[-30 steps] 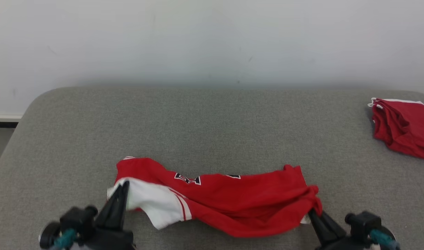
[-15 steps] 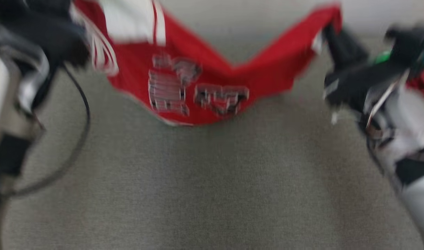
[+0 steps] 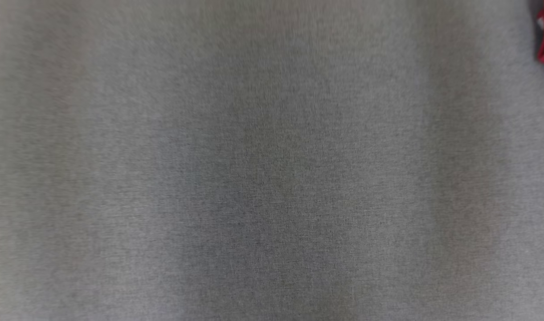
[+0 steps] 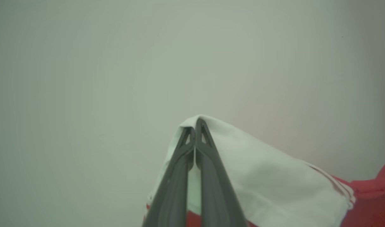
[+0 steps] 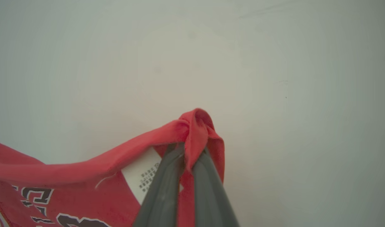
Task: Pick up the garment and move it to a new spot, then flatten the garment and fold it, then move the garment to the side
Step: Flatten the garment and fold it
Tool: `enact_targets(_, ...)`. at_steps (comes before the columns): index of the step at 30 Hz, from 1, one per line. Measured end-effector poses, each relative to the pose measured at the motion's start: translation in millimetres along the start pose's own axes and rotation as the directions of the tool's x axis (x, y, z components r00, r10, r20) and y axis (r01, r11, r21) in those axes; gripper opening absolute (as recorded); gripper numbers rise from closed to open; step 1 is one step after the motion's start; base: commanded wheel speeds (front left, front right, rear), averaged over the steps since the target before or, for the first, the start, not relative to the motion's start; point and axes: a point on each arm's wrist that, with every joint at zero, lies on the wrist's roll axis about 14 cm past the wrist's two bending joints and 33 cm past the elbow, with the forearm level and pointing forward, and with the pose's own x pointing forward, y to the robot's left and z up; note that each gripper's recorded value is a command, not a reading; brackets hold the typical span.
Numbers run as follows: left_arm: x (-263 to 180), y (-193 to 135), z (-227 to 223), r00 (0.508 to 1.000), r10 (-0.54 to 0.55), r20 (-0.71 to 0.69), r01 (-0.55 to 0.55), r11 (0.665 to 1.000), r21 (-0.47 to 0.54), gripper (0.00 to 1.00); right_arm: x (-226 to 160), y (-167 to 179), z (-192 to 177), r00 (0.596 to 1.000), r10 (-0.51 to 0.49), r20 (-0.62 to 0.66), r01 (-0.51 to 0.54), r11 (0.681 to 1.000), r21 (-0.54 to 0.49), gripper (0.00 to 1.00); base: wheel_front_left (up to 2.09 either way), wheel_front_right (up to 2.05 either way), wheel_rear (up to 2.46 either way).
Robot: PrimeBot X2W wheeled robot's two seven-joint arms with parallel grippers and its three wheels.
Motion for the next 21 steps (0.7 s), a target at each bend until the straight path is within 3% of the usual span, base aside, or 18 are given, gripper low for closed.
enact_targets(6,22.2,1.5,-17.2,1.000,0.015,0.005,-0.015,1.000,0.014,0.00,21.0,-31.3,4.6,0.996,-0.086,0.022,0.086,0.996,-0.014,0.00,0.00,0.00,0.00)
enact_targets(12,31.7,-7.0,-31.9,1.000,0.005,-0.003,-0.005,1.000,0.005,0.00,30.5,-38.4,-0.8,0.994,-0.106,0.028,0.107,0.994,-0.022,0.00,0.00,0.00,0.00)
enact_targets(21,30.3,-15.6,-80.7,0.999,-0.007,-0.049,0.004,0.999,-0.049,0.00,35.4,-46.1,-40.7,0.993,-0.116,-0.035,0.114,0.992,-0.044,0.00,0.00,0.00,0.00)
